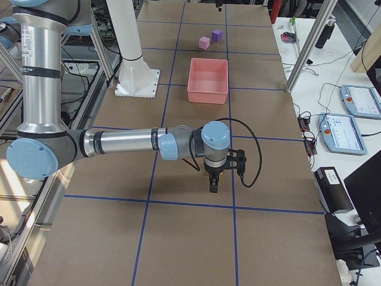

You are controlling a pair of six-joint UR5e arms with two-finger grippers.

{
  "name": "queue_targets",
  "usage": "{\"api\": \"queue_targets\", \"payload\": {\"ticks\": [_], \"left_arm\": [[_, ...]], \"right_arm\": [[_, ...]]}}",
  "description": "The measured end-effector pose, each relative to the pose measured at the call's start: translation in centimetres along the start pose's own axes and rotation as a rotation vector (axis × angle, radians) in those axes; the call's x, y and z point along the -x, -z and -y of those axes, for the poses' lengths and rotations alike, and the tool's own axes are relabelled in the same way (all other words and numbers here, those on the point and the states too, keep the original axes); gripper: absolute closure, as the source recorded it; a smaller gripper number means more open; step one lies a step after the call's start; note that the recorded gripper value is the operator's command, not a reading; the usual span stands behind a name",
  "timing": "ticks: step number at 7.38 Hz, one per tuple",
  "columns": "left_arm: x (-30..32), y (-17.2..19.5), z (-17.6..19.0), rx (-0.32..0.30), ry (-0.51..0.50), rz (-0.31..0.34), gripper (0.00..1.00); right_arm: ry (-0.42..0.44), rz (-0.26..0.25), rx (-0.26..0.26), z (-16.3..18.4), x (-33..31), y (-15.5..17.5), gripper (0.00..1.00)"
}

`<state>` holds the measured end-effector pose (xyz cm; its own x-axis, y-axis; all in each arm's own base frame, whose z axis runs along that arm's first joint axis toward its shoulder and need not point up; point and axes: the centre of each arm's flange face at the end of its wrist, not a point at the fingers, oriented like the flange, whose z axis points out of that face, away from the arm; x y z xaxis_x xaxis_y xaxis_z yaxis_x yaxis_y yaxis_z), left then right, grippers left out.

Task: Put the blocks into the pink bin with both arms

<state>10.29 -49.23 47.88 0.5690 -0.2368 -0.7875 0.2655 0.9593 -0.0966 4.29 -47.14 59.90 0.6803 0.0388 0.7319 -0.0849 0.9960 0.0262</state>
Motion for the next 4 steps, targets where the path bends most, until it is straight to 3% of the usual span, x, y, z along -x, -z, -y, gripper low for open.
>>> {"api": "queue_targets", "payload": {"ticks": [2, 3, 4], "left_arm": [[-5.5, -2.2, -3.7, -0.015, 0.053, 0.023, 0.01], [-8.2, -3.6, -6.0, -0.009, -0.01, 0.025, 0.01], [-10.9, -5.0, -8.3, 0.008, -0.137, 0.018, 0.01]], "right_arm": [[-0.005, 0.008, 0.007, -0.1, -0.2, -0.3, 0.0], [-0.003, 0.009, 0.007, 0.0, -0.2, -0.4, 0.0], [0.001, 0.012, 0.005, 0.0, -0.1, -0.3, 0.0]]}}
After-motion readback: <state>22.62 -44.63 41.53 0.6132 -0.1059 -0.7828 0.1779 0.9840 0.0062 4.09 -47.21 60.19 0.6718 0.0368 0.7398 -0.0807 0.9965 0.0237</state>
